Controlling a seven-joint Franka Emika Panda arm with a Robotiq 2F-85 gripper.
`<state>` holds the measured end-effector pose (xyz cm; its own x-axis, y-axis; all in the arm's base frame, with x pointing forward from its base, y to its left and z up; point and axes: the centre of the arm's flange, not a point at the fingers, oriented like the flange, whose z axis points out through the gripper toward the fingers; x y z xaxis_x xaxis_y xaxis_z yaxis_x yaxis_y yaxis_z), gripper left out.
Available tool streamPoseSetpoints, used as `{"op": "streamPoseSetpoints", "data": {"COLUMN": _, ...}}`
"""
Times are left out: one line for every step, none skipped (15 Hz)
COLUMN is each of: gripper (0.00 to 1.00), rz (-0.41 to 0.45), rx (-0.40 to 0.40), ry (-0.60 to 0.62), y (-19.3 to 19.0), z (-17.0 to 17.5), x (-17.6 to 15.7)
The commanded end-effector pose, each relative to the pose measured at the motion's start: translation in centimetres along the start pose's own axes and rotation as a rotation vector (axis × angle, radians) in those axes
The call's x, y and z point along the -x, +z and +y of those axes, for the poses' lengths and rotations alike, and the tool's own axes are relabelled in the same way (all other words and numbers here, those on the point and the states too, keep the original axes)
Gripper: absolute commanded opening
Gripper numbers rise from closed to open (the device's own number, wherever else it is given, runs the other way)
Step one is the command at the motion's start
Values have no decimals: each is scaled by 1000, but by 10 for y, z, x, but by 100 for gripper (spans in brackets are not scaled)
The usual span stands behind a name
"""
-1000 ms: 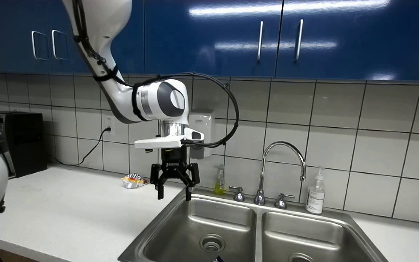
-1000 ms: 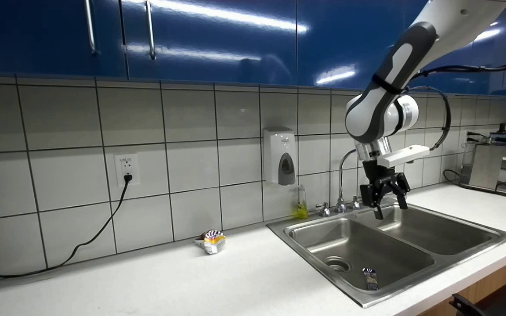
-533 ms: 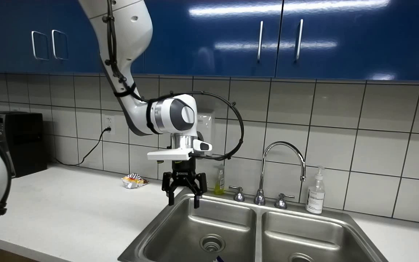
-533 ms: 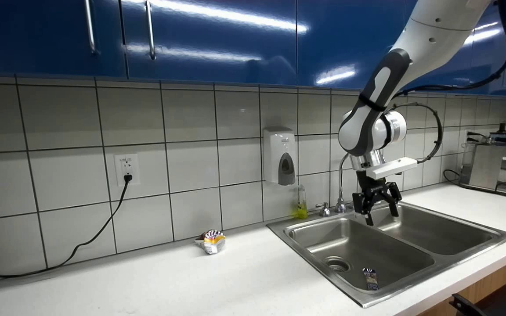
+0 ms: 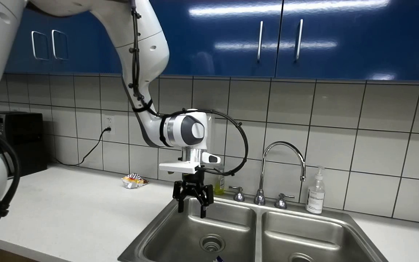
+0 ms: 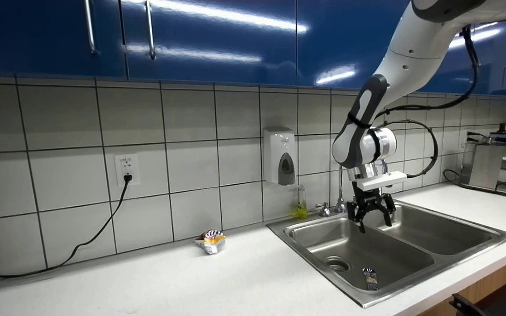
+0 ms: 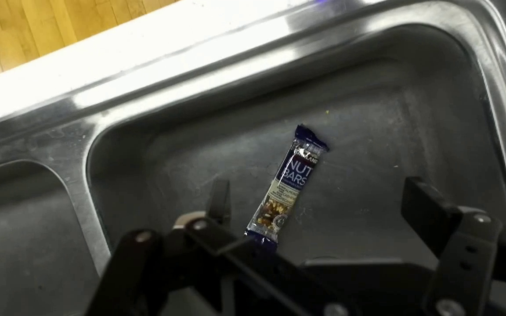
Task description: Pick the granola bar up from the sink and place it on the counter top to the left of the sink
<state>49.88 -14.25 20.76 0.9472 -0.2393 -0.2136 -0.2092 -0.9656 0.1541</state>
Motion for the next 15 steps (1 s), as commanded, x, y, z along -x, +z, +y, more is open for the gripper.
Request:
{"op": "streamPoseSetpoints", "data": {"gripper": 100, "rz": 9, "rx": -15, "ry": 62, "y": 14, "z": 6, "x": -30}}
{"op": "streamPoseSetpoints", "data": {"gripper": 100, "rz": 7, "rx": -14, "ry": 68, "y": 19, "z": 7, "x": -34}}
{"op": "streamPoseSetpoints", "data": {"gripper": 100, "rz": 4, "rx": -11, "ry": 74, "y": 25, "z": 8, "x": -38}}
{"op": "streamPoseSetpoints", "data": {"gripper": 100, "rz": 0, "rx": -10, "ry": 82, "y": 30, "z": 10, "x": -42}}
{"op": "streamPoseSetpoints", "data": {"gripper": 100, "rz": -4, "rx": -3, "ry": 87, "y": 37, "z": 11, "x": -46}}
{"op": "streamPoseSetpoints", "data": {"gripper": 100, "rz": -8, "rx": -2, "ry": 88, "y": 45, "z": 12, "x": -49}}
{"op": "streamPoseSetpoints", "data": {"gripper": 100, "rz": -13, "rx": 1, "ry": 89, "y": 53, "z": 13, "x": -53}}
{"op": "streamPoseSetpoints", "data": {"gripper": 100, "rz": -19, "rx": 5, "ry": 88, "y": 61, "z": 13, "x": -56}}
{"op": "streamPoseSetpoints", "data": {"gripper": 100, "rz": -23, "rx": 8, "ry": 83, "y": 68, "z": 12, "x": -59}}
{"op": "streamPoseSetpoints", "data": {"gripper": 100, "rz": -29, "rx": 14, "ry": 79, "y": 76, "z": 10, "x": -63}}
{"op": "streamPoseSetpoints", "data": {"gripper": 100, "rz": -34, "rx": 17, "ry": 77, "y": 83, "z": 9, "x": -67}}
{"op": "streamPoseSetpoints", "data": {"gripper": 100, "rz": -39, "rx": 22, "ry": 75, "y": 89, "z": 8, "x": -70}}
{"op": "streamPoseSetpoints", "data": {"gripper": 100, "rz": -41, "rx": 25, "ry": 72, "y": 95, "z": 7, "x": -74}}
{"op": "streamPoseSetpoints", "data": {"gripper": 100, "rz": -45, "rx": 28, "ry": 69, "y": 102, "z": 6, "x": -77}}
{"op": "streamPoseSetpoints", "data": {"gripper": 100, "rz": -48, "rx": 32, "ry": 67, "y": 107, "z": 5, "x": -79}}
